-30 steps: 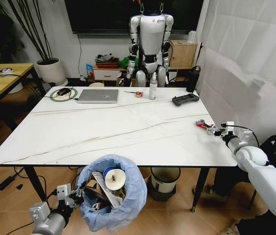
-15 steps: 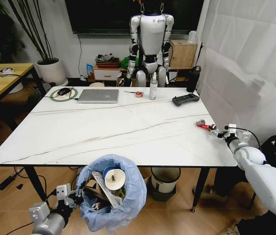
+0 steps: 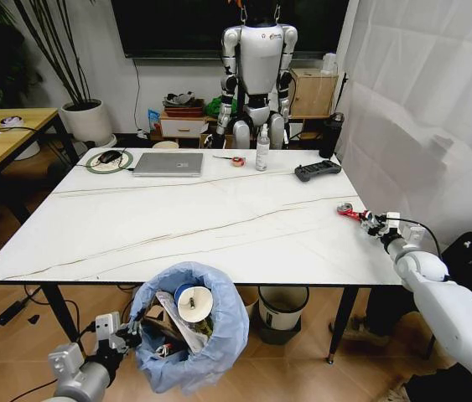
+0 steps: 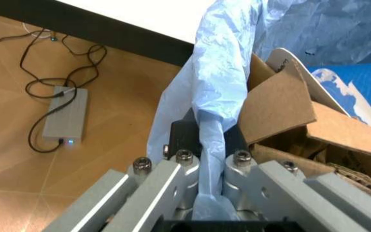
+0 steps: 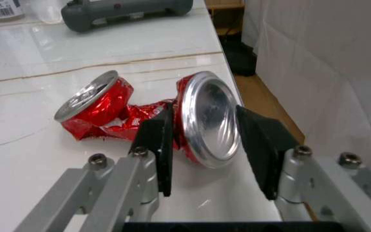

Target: Pick up the trash bin and place the trash from the table into it.

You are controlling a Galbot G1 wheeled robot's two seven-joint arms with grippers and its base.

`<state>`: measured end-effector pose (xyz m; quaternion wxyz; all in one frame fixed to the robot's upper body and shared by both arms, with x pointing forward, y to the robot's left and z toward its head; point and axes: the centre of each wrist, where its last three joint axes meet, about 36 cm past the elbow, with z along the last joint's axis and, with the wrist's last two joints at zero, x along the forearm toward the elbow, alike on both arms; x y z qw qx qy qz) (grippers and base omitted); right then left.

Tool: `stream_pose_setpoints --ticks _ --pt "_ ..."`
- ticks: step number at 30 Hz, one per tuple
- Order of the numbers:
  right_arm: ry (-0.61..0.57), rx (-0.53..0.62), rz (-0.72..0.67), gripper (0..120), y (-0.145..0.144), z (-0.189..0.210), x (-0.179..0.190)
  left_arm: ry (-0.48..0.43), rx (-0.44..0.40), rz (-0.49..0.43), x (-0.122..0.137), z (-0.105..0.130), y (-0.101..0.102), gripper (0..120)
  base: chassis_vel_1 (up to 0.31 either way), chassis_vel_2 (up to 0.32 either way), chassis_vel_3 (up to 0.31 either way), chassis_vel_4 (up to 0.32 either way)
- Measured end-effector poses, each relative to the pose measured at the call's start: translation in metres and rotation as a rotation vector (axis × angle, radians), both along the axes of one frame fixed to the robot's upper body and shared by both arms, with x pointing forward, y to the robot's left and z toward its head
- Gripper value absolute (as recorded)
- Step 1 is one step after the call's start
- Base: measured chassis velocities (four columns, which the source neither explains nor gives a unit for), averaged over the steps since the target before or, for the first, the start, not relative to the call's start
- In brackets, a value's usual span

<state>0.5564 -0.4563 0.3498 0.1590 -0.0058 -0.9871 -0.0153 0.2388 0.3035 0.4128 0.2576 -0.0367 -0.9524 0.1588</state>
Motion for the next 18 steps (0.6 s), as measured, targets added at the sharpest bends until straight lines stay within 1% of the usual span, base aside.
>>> stream_pose_setpoints --ticks 1,3,4,7,9,11,14,17,18 --pt "0.0 0.001 0.004 28 0.001 0.0 0.0 -0.001 0.0 0.001 0.001 0.0 0.001 0 0.0 0.0 0.0 0.0" --pt "-0.001 0.001 0.004 26 0.002 0.0 0.0 -0.001 0.0 0.001 0.001 0.0 0.001 0 0.0 0.0 0.0 0.0" --pt "-0.001 0.001 0.009 20 0.003 0.0 0.0 -0.001 -0.001 0.002 0.002 0.0 0.001 0 0.0 0.0 0.0 0.0" --pt "-0.002 0.002 0.023 11 0.008 0.001 -0.001 -0.003 -0.001 0.003 0.003 -0.001 0.002 0 0.0 0.0 0.0 0.0" --pt "-0.013 0.008 0.047 4 0.017 0.005 -0.003 -0.003 -0.003 0.004 0.004 -0.001 0.002 0 0.0 0.0 0.0 0.0" --pt "-0.017 0.014 0.058 2 0.021 0.007 -0.005 -0.003 -0.003 0.004 0.005 -0.001 0.002 0 0.0 0.0 0.0 0.0" --pt "-0.082 0.085 0.156 0 0.051 0.035 -0.02 -0.001 -0.003 0.003 0.006 -0.002 0.003 0 0.0 0.0 0.0 0.0" --pt "-0.132 0.158 0.291 0 0.088 0.065 -0.045 0.002 -0.005 0.003 0.005 -0.003 0.002 0 0.0 0.0 0.0 0.0" --pt "-0.132 0.158 0.291 0 0.088 0.065 -0.045 0.002 -0.005 0.003 0.005 -0.003 0.002 0 0.0 0.0 0.0 0.0"
